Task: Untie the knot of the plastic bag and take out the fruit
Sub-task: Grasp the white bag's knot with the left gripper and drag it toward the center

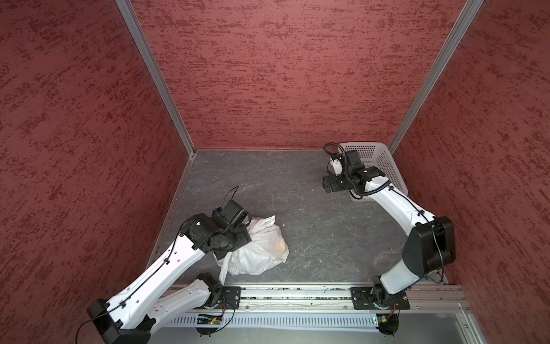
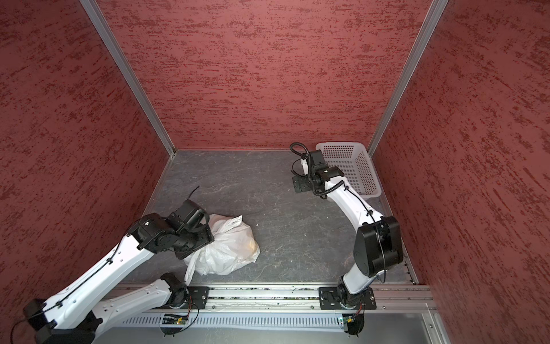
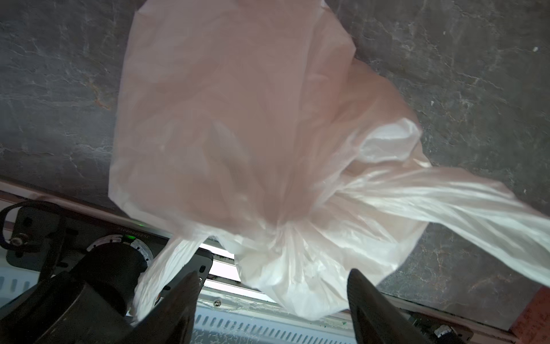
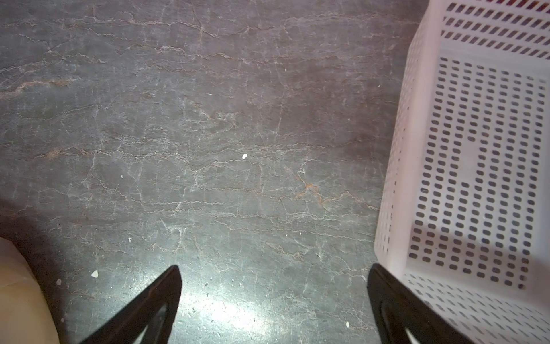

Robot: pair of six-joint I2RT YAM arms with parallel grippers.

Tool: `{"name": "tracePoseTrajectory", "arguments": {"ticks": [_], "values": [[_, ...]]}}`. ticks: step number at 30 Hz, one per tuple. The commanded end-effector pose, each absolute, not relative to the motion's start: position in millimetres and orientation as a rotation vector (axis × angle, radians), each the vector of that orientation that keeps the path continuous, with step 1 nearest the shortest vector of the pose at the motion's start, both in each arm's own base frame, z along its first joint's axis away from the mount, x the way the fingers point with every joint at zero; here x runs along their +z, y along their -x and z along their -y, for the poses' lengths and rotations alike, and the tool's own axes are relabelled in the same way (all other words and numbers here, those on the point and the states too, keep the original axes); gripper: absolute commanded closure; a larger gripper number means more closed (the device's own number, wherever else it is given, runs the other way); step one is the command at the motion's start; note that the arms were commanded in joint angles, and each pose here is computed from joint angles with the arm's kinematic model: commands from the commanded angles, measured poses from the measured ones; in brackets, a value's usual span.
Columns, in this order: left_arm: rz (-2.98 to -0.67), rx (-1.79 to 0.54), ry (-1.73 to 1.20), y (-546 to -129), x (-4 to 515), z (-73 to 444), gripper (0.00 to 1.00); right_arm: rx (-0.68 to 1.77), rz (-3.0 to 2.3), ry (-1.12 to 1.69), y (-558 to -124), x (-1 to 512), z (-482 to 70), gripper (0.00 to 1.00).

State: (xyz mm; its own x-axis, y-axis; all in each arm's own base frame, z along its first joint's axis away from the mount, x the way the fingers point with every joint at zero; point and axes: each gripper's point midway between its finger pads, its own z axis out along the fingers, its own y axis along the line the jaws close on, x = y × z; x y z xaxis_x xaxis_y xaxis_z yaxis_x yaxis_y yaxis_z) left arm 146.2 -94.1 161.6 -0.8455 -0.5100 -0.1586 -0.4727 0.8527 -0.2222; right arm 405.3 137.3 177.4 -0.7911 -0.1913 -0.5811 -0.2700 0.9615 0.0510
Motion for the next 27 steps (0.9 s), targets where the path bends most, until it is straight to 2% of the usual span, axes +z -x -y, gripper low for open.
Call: {"name": "tracePoseTrajectory", "arguments": {"ticks": [1,4,6,8,12,20,23,27], "values": [[-2.781,-0.386,0.765,-164,158,104,0.17,0.192,-2.494,0.335,-398,187,-141,0.02],[-2.776,-0.438,0.764,-175,150,106,0.14,0.191,-2.488,0.34,-397,190,-141,0.02],[-2.778,-0.434,0.762,-179,145,107,0.17,0.187,-2.486,0.342,-396,191,-140,0.02],[-2.782,-0.438,0.757,-181,139,110,0.26,0.181,-2.485,0.341,-395,192,-139,0.02],[-2.778,-0.455,0.753,-187,132,114,0.53,0.177,-2.477,0.335,-394,193,-138,0.02],[-2.794,-0.512,0.72,-192,133,126,0.94,0.196,-2.474,0.323,-393,189,-139,0.02],[-2.785,-0.557,0.696,-198,141,133,1.0,0.206,-2.475,0.314,-392,187,-140,0.02],[-2.769,-0.614,0.641,-208,155,144,1.0,0.223,-2.472,0.305,-388,185,-140,0.01]]}}
